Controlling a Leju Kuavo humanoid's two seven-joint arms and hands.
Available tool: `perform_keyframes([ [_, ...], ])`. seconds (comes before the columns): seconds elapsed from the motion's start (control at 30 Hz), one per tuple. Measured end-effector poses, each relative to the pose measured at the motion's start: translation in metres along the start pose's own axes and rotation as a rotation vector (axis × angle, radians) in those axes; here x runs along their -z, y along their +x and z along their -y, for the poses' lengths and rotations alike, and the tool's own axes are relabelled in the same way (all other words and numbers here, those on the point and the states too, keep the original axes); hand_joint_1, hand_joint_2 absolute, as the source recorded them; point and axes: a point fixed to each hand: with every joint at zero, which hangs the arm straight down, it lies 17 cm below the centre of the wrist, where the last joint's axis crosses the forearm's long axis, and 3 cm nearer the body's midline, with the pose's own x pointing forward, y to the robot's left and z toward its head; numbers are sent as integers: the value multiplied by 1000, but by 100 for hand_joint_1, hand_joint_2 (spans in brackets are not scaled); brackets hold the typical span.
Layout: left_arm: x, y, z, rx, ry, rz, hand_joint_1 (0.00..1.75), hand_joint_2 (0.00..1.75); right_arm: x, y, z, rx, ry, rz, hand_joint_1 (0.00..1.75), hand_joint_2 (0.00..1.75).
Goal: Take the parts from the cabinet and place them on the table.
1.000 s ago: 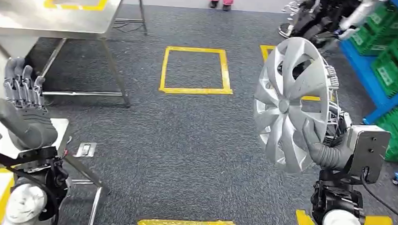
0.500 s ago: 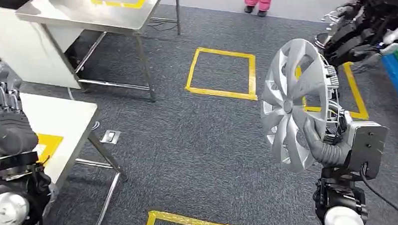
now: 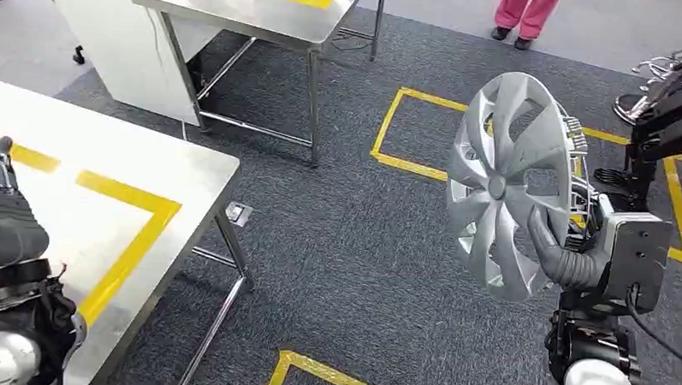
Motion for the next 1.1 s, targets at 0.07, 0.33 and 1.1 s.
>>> perform_keyframes([
  [0.07,1,0,-7,10,11,-4,0,0,0,0,0,-2,1,1,175,175],
  [0.33,-5,-5,-46,96,80,-33,0,0,3,5,3,-31,-7,29,175,175],
  [1.1,10,27,-45,132,23,52,0,0,55,33,36,-327,-77,72,175,175],
])
